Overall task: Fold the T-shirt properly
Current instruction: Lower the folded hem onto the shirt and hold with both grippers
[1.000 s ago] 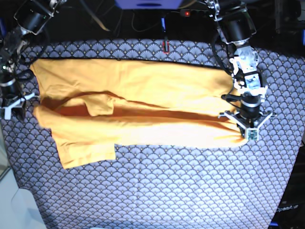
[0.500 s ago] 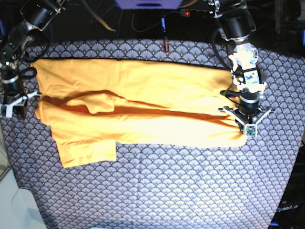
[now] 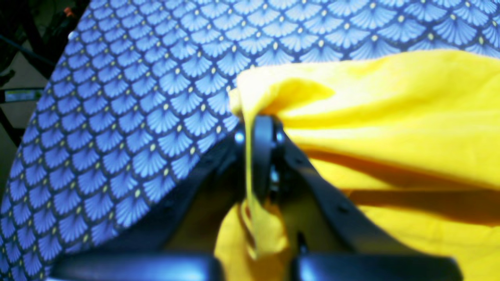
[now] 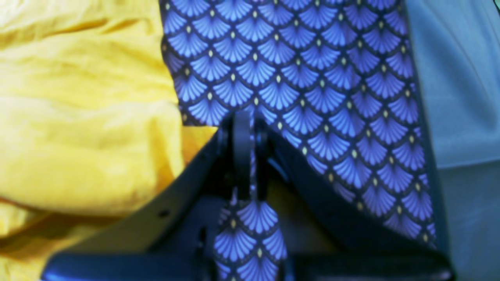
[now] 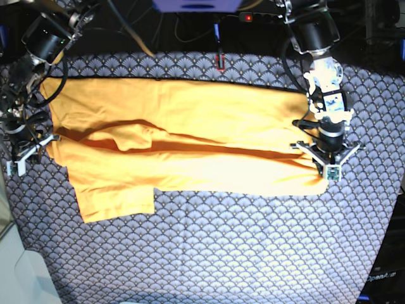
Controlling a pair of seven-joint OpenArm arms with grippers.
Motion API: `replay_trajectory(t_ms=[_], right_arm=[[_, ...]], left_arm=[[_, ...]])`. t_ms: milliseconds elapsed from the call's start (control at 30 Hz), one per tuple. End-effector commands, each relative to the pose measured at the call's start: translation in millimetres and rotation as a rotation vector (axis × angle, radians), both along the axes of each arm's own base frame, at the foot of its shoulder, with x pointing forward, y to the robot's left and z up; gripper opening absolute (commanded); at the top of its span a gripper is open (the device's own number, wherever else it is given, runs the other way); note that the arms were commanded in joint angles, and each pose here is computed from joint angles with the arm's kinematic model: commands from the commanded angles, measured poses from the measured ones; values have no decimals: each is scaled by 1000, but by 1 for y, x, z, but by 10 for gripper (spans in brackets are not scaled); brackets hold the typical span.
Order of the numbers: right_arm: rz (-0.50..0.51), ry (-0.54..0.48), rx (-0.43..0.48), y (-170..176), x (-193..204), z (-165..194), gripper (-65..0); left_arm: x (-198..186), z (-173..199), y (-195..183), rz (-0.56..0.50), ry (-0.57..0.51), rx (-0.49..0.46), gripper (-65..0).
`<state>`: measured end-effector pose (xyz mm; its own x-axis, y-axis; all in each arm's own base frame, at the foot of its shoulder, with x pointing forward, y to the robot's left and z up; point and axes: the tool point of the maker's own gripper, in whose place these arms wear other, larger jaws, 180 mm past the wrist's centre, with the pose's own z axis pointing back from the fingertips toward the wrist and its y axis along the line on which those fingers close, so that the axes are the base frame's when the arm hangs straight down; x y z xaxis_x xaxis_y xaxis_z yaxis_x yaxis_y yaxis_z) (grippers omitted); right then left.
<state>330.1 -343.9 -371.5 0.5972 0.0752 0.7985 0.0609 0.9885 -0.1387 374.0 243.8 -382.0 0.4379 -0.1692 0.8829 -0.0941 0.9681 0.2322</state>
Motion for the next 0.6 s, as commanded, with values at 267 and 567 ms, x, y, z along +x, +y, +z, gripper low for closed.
replay_trajectory(t_ms=[267,567], right_arm=[[-6,-56,-8,-5,8,17,-650],[-56,-82,10,-14,7,21,-650]], left_arm=[[12,18,-7,2,-73,-12,-650],[12,19,-5,15,-82,-26,-650]])
